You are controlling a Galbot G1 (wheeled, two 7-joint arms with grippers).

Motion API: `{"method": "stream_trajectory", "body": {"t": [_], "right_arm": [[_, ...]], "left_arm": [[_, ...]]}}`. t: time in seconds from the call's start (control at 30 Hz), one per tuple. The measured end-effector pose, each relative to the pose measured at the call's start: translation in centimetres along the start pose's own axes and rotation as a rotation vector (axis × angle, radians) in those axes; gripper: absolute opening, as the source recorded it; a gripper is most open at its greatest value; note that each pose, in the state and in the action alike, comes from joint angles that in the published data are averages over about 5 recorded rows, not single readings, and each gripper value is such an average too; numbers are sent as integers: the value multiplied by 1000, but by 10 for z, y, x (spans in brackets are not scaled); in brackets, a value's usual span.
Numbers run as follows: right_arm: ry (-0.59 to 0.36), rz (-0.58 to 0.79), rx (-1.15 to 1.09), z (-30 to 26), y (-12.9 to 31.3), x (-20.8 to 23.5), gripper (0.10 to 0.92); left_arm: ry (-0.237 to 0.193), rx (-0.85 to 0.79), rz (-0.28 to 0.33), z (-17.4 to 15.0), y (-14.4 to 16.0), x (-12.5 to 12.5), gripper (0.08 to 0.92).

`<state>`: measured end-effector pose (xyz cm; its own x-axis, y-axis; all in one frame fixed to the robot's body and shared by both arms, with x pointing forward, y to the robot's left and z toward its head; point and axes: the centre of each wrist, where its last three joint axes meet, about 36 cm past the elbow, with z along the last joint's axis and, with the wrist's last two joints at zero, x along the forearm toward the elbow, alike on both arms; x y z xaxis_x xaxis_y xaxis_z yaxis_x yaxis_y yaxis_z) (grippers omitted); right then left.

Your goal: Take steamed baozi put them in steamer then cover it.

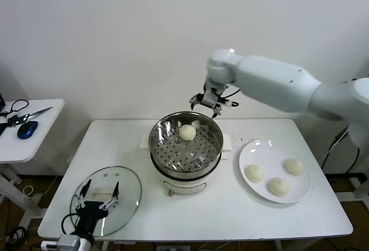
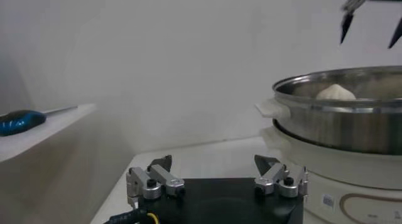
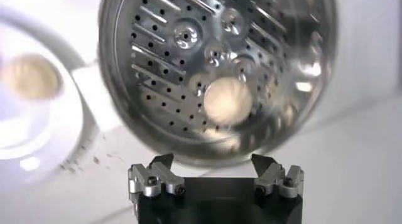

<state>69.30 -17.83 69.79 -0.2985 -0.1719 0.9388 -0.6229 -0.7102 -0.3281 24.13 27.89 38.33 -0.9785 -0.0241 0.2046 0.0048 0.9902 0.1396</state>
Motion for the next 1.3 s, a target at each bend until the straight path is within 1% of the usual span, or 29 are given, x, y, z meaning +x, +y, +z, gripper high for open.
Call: {"method": "stream_trajectory", "body": {"t": [0.13, 0.27, 0.43, 0.63, 0.97, 1.3], "right_arm": [[-30, -21, -238, 26, 42, 5, 823], [-55, -59, -428, 47, 85, -4, 823], [-76, -120, -592, 62, 138, -34, 823], [-89, -178, -701, 65, 183, -78, 823], [-88, -239, -797, 62, 229, -137, 823], [-93, -248, -839, 57, 243, -170, 823]], "left_arm": [[-6, 3, 4, -3, -3, -1, 823], [-6, 2, 5, -3, -4, 0, 823], [-5, -1, 1, -3, -3, 1, 823], [1, -4, -5, -2, -1, 4, 823], [10, -6, -11, 0, 0, 7, 823], [14, -7, -8, 3, -1, 5, 823]]}}
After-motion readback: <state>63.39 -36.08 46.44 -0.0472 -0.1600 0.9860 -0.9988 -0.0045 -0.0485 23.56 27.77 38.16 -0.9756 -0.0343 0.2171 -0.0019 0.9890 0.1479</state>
